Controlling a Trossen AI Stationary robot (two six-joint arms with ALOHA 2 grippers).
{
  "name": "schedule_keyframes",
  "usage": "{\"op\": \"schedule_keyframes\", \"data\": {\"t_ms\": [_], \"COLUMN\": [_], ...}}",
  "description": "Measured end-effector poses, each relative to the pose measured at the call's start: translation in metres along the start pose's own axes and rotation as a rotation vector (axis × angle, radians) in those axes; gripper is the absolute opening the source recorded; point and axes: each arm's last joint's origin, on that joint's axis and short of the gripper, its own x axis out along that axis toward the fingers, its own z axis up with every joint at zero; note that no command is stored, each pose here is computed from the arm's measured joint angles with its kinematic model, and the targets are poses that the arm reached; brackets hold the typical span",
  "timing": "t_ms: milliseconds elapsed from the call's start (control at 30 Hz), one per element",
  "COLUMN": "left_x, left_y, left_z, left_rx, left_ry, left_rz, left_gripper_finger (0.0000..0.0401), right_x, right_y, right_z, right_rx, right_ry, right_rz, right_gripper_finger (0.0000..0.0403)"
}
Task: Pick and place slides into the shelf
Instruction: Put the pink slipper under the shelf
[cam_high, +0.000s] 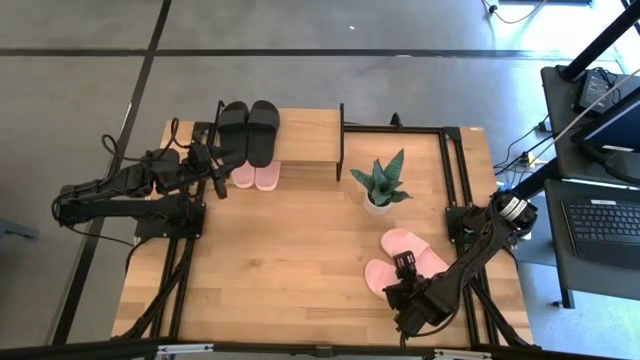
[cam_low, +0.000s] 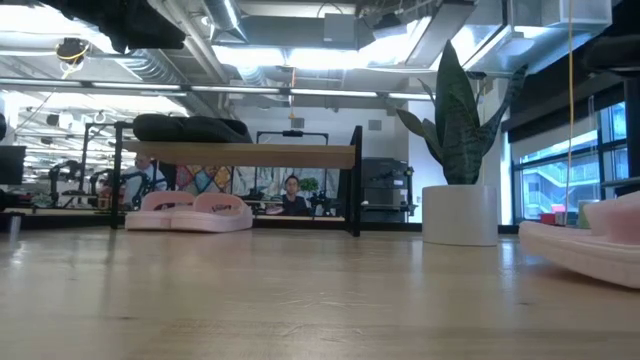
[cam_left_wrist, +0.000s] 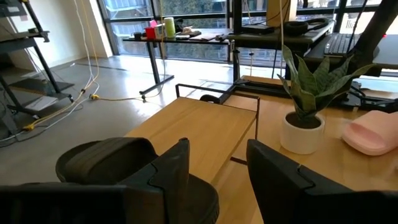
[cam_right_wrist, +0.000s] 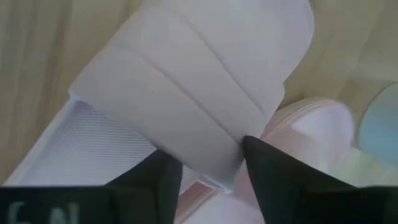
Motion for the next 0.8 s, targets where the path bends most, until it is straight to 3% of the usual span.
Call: {"op": "schedule_keyframes", "data": {"t_ms": [300,367,567,800], "left_x": [0.0,0.0,0.0,0.0], "left_y": [0.0,0.0,0.0,0.0], "left_z": [0.0,0.0,0.0,0.0], "left_rx": [0.0,0.0,-0.001,-0.002], "left_ry": [0.0,-0.001,0.0,0.0], "left_rz": [0.0,0.0,0.0,0.0], "left_gripper_finger": [0.0151,0.0151,0.0151,0.0151], "right_x": [0.004,0.005,0.008,-0.002], "right_y": [-0.01,-0.011,-0.019,-0.035], "right_z": [0.01,0.011,0.016,0.033], "right_rx": [0.059,0.074,0.311,0.405], "right_ry": [-0.03,-0.031,-0.011,-0.018], "right_rz": [0.007,0.014,0.05,0.086], "right_gripper_finger": [0.0021,0.0016,0.0015,0.0014]}}
